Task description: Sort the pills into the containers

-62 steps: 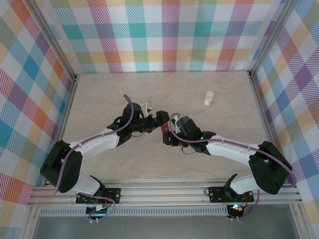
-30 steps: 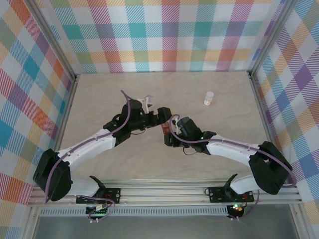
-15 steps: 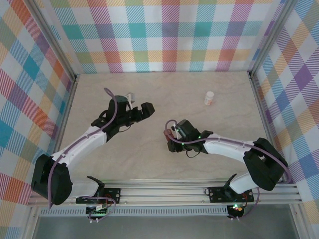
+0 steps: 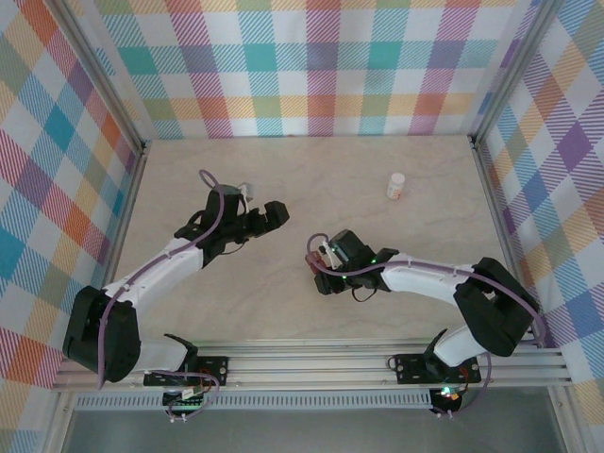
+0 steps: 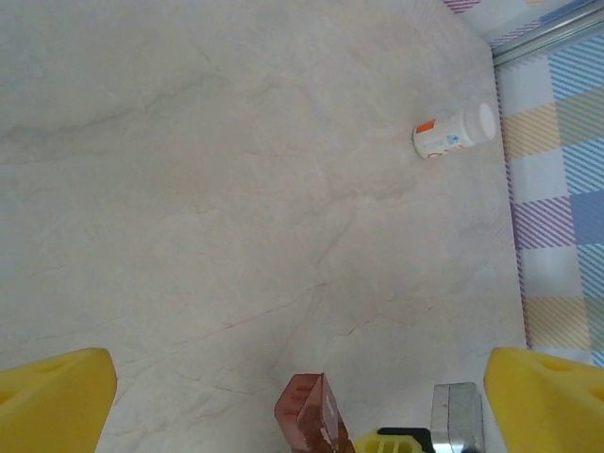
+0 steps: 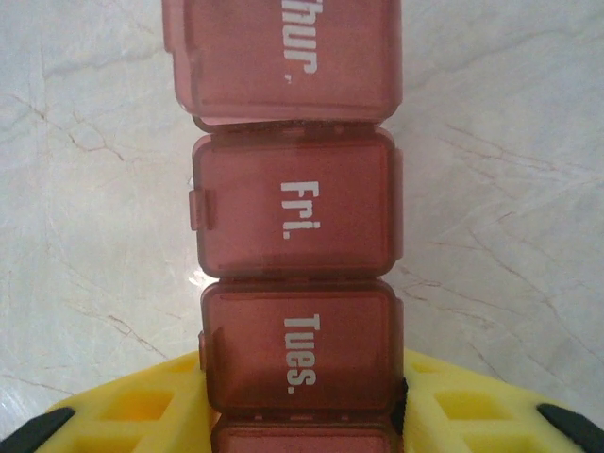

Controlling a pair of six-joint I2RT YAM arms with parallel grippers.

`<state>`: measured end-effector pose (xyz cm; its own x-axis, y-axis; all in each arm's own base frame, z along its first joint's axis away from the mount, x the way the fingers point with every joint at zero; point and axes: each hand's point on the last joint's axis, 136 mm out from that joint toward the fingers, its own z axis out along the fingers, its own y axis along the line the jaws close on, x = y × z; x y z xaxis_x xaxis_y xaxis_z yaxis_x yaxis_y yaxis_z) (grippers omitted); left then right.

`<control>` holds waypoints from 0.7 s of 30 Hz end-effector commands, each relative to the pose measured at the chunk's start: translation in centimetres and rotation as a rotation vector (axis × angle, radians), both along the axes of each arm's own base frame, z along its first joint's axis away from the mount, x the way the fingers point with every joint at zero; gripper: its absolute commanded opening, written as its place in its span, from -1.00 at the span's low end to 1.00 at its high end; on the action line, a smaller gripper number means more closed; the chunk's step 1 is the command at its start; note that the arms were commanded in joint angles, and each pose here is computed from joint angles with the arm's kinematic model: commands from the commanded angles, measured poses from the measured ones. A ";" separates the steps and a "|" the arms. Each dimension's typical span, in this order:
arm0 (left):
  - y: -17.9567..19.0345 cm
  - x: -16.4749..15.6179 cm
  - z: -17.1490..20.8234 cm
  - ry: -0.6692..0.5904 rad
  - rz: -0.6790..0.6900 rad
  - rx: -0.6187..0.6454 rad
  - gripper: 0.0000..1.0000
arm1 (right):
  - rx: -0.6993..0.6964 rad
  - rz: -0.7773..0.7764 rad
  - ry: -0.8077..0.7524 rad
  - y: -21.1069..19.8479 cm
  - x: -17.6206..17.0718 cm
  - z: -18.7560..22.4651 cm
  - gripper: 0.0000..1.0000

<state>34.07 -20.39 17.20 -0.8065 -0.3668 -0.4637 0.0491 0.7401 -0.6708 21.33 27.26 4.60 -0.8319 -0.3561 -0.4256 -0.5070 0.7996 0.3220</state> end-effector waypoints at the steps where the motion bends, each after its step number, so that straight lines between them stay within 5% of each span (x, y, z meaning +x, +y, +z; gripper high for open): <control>1: 0.3 -0.1 -0.5 0.009 -0.003 -0.001 1.00 | -0.009 0.051 0.003 0.8 -0.5 -0.1 -0.10; 21: 0.1 -0.4 -0.1 0.001 -0.013 -0.026 1.00 | -0.139 0.098 0.013 1.3 -0.9 -2.1 0.03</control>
